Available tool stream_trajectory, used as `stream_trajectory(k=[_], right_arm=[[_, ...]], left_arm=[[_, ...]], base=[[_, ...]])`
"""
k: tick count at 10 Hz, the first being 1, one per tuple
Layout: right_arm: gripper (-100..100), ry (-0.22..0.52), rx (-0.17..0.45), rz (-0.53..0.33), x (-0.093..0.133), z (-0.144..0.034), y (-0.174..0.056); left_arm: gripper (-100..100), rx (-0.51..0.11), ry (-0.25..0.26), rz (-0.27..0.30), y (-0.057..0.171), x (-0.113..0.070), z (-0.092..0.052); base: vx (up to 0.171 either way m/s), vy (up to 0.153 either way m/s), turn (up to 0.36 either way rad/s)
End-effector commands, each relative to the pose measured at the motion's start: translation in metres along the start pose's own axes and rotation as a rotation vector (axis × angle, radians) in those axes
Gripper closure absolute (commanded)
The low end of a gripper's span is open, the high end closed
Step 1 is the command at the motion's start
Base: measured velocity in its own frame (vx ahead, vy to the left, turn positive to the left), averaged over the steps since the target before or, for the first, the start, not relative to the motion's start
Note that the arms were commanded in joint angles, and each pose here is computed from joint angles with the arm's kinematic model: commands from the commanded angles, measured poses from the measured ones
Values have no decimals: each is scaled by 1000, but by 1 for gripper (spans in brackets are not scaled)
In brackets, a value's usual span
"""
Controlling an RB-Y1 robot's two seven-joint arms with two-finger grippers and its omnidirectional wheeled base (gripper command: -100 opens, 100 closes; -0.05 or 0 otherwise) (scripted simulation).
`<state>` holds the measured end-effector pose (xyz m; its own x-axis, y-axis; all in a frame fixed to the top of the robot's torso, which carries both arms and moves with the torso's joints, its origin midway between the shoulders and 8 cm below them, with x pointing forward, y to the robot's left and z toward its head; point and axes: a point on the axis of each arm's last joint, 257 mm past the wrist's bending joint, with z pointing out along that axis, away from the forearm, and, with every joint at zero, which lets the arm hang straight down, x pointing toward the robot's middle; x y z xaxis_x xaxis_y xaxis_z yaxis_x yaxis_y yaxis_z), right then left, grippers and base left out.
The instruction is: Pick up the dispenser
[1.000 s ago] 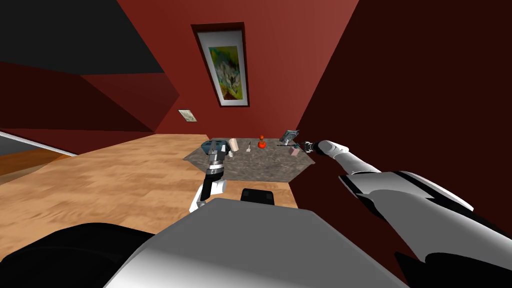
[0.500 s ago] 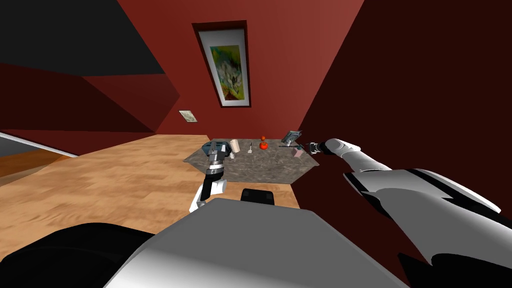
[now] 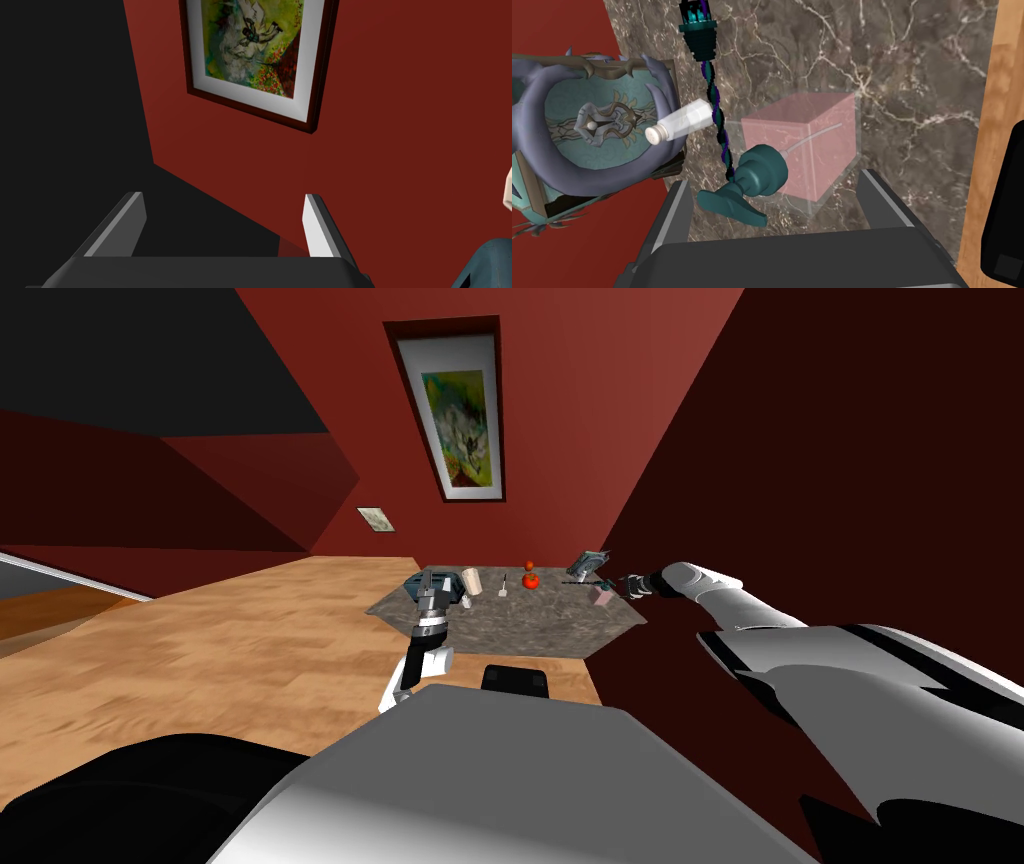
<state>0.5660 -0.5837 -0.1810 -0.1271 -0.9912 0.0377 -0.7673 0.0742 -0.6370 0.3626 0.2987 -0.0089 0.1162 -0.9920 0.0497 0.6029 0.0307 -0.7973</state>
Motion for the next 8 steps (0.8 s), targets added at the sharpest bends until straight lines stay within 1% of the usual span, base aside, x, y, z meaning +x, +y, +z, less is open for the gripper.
stream_trajectory(k=[1, 2, 3, 5, 6, 8], right_arm=[[-100, 4, -42, 35, 13, -9, 9], [-100, 9, -60, 57, 20, -15, 13], [-100, 6, -66, 57, 19, -15, 15], [-100, 8, -108, 98, 30, -26, 24], [-100, 8, -108, 98, 30, -26, 24], [-100, 8, -140, 133, 38, -36, 31]], left_arm=[[0, 0, 0, 0, 0, 0, 0], [0, 0, 0, 0, 0, 0, 0], [0, 0, 0, 0, 0, 0, 0], [0, 0, 0, 0, 0, 0, 0], [0, 0, 0, 0, 0, 0, 0], [0, 0, 0, 0, 0, 0, 0]], base=[[50, 51, 9], [74, 71, 3], [67, 56, 0], [55, 50, 11], [43, 34, -6], [53, 29, 15]])
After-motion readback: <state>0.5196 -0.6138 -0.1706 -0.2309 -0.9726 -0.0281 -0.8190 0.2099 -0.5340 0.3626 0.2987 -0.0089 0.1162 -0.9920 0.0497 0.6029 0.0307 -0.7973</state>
